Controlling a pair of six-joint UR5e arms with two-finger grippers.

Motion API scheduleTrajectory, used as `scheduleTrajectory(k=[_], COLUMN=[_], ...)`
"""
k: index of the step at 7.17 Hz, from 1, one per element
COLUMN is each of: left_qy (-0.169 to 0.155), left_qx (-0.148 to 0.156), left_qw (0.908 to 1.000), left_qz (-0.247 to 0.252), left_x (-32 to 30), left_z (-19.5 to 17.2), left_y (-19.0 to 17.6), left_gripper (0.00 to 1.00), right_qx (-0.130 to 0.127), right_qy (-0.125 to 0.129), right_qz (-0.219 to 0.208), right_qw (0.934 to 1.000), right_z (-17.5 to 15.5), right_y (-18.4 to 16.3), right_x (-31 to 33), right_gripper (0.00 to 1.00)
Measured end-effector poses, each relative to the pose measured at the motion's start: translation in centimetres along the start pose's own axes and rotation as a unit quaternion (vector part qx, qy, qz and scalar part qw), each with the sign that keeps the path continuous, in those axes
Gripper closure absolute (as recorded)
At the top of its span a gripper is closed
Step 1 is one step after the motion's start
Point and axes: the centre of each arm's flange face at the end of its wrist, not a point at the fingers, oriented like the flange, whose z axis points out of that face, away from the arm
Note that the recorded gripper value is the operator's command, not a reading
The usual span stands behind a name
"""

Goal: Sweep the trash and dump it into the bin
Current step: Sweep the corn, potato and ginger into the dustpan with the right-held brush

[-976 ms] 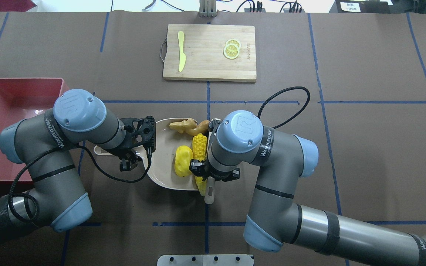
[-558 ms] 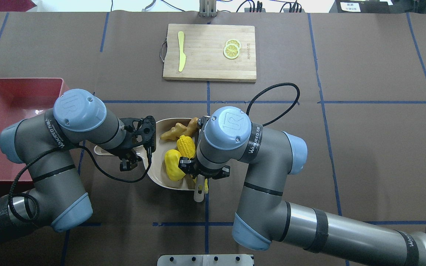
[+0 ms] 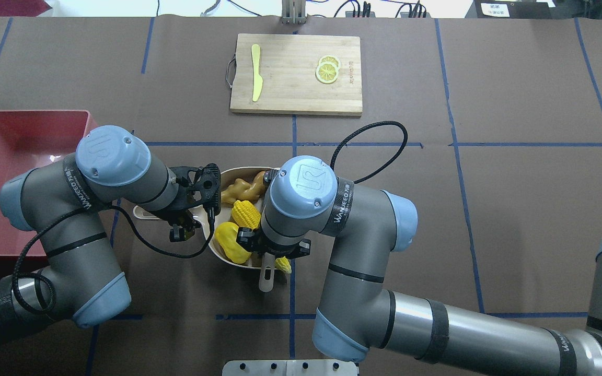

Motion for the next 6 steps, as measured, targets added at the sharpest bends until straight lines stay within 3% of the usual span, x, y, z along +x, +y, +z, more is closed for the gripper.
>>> scheduleTrajectory(k=[2, 6], left_qy=[0.001, 0.000], left_qx=[0.000, 0.001], left_qw=[1.0000, 1.0000], left_qz=[0.000, 0.000], left_x=[0.01, 0.00], left_z=[0.02, 0.04], left_y=[0.04, 0.04], left_gripper=[0.97, 0.97], right_qx=[-0.001, 0.013], right_qy=[-0.007, -0.047], right_qz=[-0.003, -0.017], right_qw=[1.0000, 0.9987], right_z=[-0.04, -0.76], right_y=[0.46, 1.09], right_x=[-0.32, -0.31], right_gripper=[1.00, 1.00])
